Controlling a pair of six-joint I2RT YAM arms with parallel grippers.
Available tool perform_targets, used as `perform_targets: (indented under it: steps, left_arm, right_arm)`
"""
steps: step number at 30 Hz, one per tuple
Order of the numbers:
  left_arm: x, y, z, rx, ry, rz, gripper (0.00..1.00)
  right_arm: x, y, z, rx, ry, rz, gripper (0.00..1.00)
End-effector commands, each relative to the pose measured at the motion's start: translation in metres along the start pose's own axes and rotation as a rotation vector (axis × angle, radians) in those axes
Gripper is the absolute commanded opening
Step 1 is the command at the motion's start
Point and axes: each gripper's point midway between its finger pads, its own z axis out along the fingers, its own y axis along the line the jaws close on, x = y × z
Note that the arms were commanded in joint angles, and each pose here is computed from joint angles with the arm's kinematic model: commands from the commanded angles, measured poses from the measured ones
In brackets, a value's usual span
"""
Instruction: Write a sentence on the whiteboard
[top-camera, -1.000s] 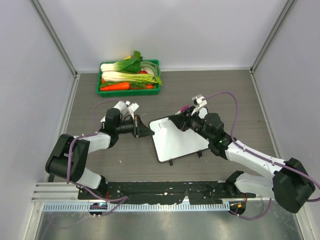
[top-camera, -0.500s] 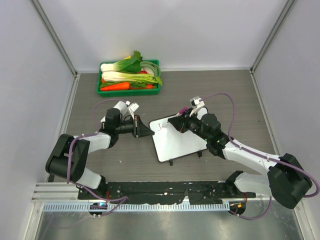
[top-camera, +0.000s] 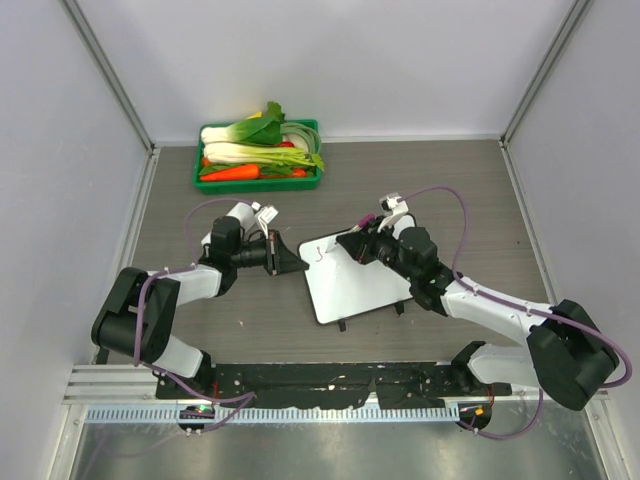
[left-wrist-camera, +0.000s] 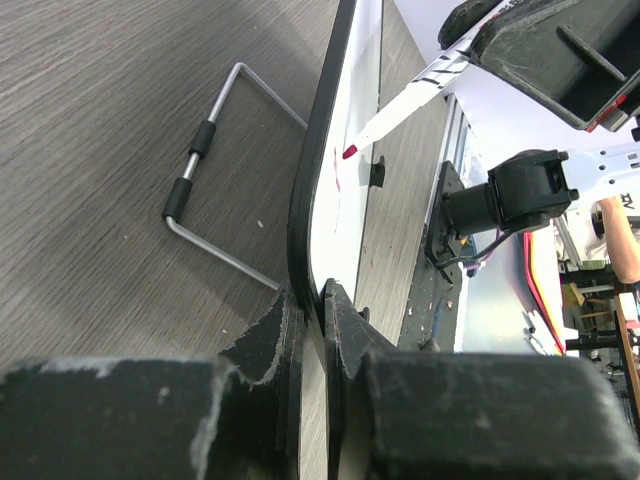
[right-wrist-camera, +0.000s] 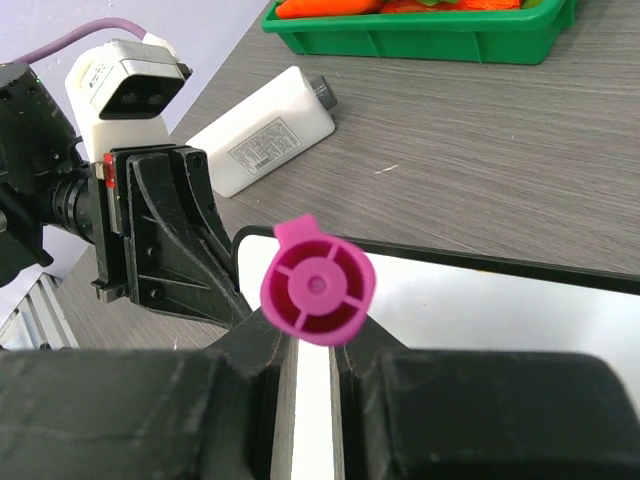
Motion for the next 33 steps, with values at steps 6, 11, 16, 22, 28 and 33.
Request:
perform_targets:
  steps: [6, 11, 16, 22, 28, 33]
  left_arm:
    - [0.013, 0.01, 0.001, -0.021, 0.031, 0.004, 0.0]
    - [0.014, 0.01, 0.001, -0.021, 0.033, 0.003, 0.0]
    - [0.013, 0.01, 0.001, -0.02, 0.032, 0.003, 0.0]
    - [0.014, 0.011, 0.001, -0.021, 0.034, 0.001, 0.0]
    - [0.013, 0.011, 0.001, -0.02, 0.034, 0.0, 0.0]
    - [0.014, 0.011, 0.001, -0.02, 0.034, 0.002, 0.0]
  right_arm:
    - [-0.015, 0.003, 0.006, -0.005, -0.06, 0.004, 0.02]
    - [-0.004, 0.0, 0.005, -0.001, -0.022, -0.004, 0.01]
    - [0.008, -0.003, 0.003, 0.002, 0.015, -0.004, 0.02]
    - [0.014, -0.006, -0.004, 0.014, 0.037, 0.006, 0.01]
    - [0.015, -0.011, -0.009, 0.042, 0.034, -0.006, 0.01]
    - [0.008, -0.019, -0.007, 0.09, 0.0, -0.002, 0.01]
